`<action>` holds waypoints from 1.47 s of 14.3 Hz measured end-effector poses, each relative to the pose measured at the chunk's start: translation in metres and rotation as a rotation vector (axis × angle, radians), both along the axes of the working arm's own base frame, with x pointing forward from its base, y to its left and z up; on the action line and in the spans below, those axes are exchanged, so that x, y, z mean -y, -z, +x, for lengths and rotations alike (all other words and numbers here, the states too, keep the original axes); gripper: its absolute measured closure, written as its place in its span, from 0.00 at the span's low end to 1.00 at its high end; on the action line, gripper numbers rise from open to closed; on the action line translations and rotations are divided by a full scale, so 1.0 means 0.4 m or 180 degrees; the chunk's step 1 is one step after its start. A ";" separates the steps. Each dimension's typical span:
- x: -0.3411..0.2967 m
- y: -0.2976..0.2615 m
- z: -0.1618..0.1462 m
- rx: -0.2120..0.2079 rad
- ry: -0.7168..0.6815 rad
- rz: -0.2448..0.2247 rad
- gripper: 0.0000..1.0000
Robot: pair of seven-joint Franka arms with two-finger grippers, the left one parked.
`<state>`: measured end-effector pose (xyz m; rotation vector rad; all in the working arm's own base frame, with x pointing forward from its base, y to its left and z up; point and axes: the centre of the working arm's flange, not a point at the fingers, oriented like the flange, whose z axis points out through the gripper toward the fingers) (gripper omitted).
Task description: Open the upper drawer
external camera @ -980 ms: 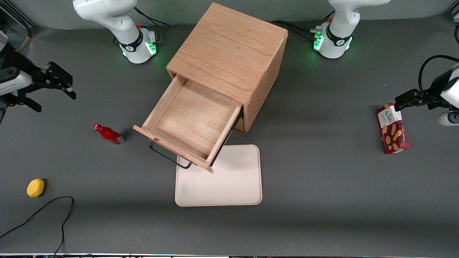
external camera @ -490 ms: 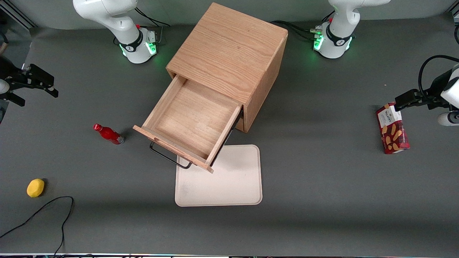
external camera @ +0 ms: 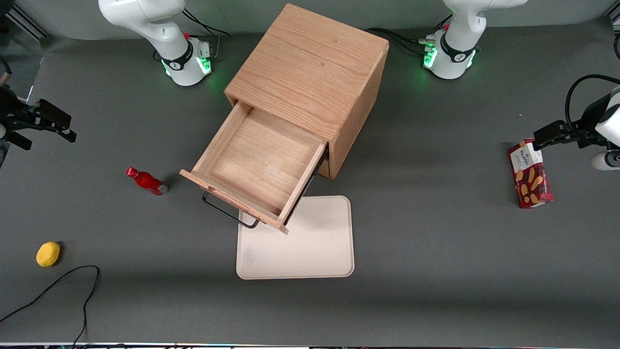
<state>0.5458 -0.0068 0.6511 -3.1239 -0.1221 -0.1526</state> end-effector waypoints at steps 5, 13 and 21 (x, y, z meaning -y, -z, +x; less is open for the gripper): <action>0.000 0.015 0.013 -0.0010 0.0119 0.0000 0.00; 0.041 0.018 0.015 -0.0011 0.0234 -0.0014 0.00; 0.027 0.018 0.015 -0.0012 0.0210 -0.0016 0.00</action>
